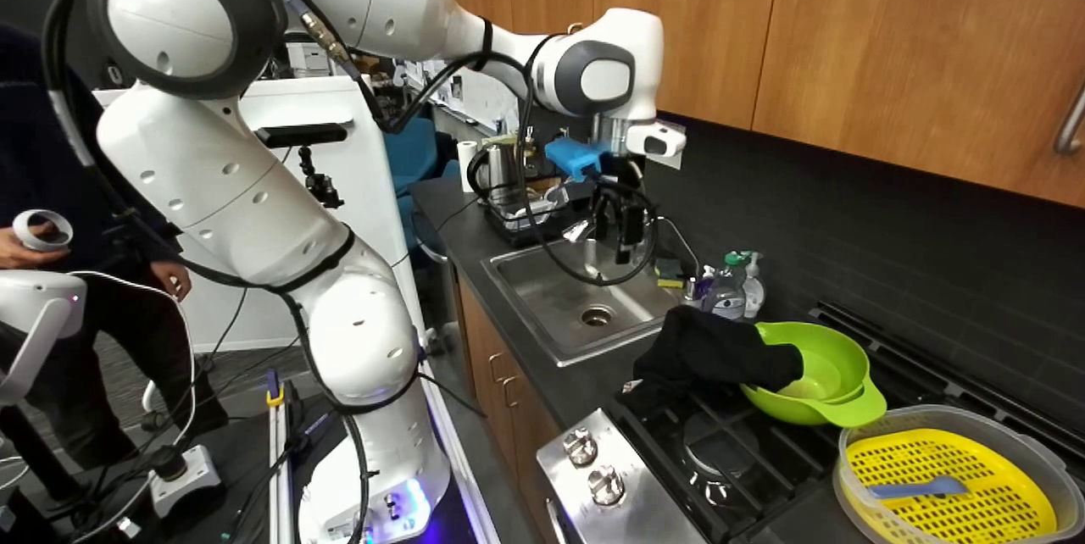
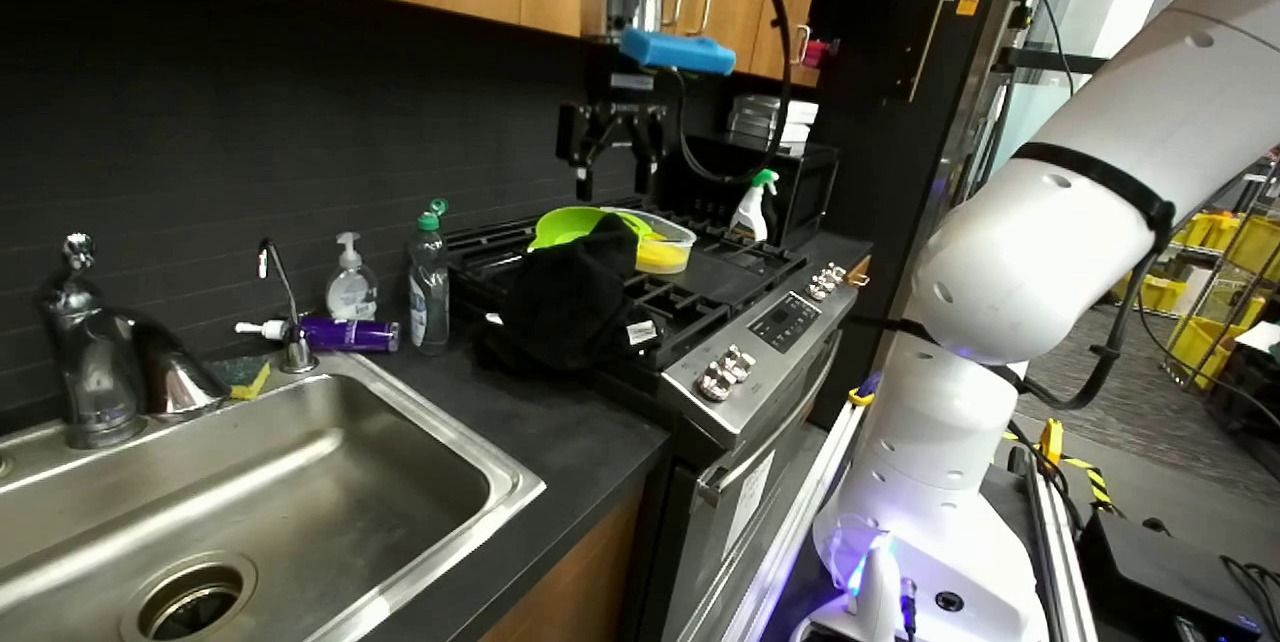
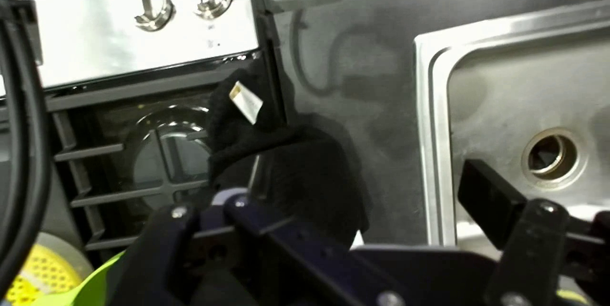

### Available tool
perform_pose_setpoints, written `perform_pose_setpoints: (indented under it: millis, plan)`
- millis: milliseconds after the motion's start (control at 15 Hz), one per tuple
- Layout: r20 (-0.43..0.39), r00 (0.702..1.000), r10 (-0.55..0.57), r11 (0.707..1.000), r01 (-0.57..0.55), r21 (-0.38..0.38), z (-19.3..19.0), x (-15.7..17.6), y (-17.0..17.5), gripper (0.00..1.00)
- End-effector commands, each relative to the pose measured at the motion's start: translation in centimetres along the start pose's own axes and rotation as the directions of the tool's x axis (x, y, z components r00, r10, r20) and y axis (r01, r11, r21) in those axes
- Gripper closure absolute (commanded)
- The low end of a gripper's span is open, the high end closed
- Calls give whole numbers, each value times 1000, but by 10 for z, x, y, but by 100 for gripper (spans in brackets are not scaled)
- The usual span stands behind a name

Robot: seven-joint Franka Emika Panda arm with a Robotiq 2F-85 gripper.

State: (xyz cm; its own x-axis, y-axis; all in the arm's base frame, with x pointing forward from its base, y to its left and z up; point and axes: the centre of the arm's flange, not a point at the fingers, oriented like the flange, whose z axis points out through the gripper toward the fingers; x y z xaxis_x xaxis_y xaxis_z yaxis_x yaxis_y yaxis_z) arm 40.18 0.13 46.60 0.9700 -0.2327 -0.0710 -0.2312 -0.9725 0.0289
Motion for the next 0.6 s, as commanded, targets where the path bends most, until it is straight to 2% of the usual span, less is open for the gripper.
perform_pose_setpoints:
  millis: [0,67,133,200,267,533]
  plan:
    - [56,998,-33,999,33,12,32,-11,-26,0]
    - [57,998,-39,999,39,9,37,-14,-30,25]
    - [62,997,-44,999,43,5,41,-15,-31,26]
    - [63,997,-37,999,37,2,41,-15,-29,21]
    - [56,998,-33,999,33,3,40,-15,-26,9]
    - [56,998,-12,1000,12,8,37,-9,-16,0]
